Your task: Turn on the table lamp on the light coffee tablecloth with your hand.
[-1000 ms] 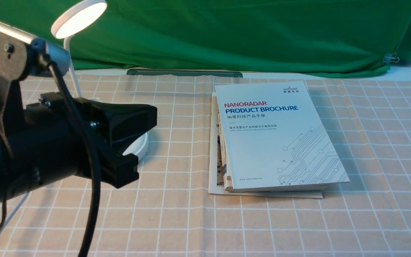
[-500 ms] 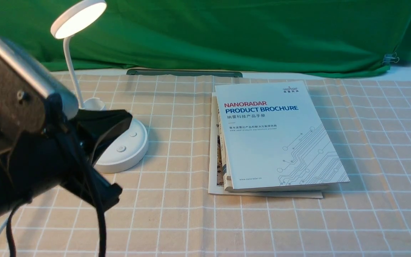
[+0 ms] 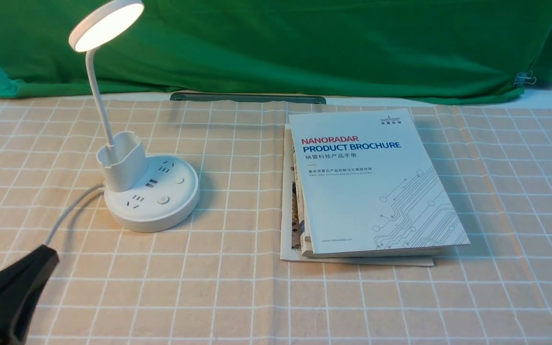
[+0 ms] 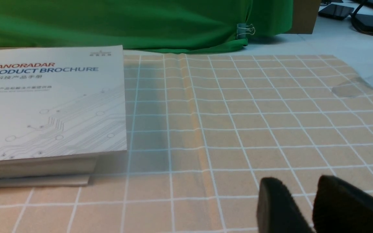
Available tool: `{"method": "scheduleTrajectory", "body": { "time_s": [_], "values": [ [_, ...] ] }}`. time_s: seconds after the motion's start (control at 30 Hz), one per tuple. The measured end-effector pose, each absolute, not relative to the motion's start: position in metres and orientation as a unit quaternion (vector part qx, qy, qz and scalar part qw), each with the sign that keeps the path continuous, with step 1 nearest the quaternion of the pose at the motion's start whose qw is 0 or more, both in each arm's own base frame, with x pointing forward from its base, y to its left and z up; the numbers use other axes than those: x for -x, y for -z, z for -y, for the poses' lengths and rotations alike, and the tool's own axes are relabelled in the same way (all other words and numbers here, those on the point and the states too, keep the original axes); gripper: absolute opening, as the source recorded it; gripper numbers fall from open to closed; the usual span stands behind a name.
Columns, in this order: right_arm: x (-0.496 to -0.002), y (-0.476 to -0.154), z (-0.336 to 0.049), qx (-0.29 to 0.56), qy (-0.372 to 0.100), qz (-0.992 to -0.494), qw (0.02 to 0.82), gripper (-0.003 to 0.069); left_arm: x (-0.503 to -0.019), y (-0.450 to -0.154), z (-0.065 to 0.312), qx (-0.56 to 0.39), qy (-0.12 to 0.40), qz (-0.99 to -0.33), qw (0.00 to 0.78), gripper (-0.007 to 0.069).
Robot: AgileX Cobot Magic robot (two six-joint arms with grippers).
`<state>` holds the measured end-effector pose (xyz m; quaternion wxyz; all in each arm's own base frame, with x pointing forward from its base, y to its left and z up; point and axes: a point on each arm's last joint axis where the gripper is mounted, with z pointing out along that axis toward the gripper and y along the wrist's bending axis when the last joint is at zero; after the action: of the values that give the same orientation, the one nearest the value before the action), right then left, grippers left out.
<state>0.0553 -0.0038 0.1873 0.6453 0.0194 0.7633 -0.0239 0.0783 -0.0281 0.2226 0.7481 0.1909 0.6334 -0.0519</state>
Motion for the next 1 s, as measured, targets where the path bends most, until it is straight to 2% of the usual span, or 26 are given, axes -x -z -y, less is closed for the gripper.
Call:
{"method": "scheduleTrajectory", "body": {
  "time_s": [0.17,0.33,0.5,0.53,0.67,0.83,1.0],
  "values": [
    [-0.055,-0.187,0.004,-0.019,0.024,-0.764,0.645,0.0241,-0.076,-0.231,0.02,-0.141,0.051,-0.606,0.781,0.0021],
    [-0.055,-0.187,0.004,-0.019,0.024,-0.764,0.645,0.0241,-0.073,-0.233,0.013,-0.092,0.045,-0.607,0.788,0.0021],
    [-0.055,-0.187,0.004,-0.019,0.024,-0.764,0.645,0.0241,-0.066,-0.213,0.013,-0.059,0.087,-0.684,0.722,0.0021],
    [-0.055,-0.187,0.004,-0.019,0.024,-0.764,0.645,0.0241,-0.065,-0.214,0.013,-0.059,0.083,-0.681,0.725,0.0021],
    [-0.055,-0.187,0.004,-0.019,0.024,-0.764,0.645,0.0241,-0.055,-0.192,0.011,-0.033,0.083,-0.754,0.651,0.0021],
    [-0.055,-0.187,0.004,-0.02,0.024,-0.764,0.645,0.0241,-0.055,-0.188,0.007,-0.006,0.06,-0.766,0.64,0.0021],
    [-0.055,-0.187,0.004,-0.02,0.024,-0.764,0.645,0.0241,-0.055,-0.189,0.006,0.023,0.066,-0.765,0.641,0.0021]
  ]
}}
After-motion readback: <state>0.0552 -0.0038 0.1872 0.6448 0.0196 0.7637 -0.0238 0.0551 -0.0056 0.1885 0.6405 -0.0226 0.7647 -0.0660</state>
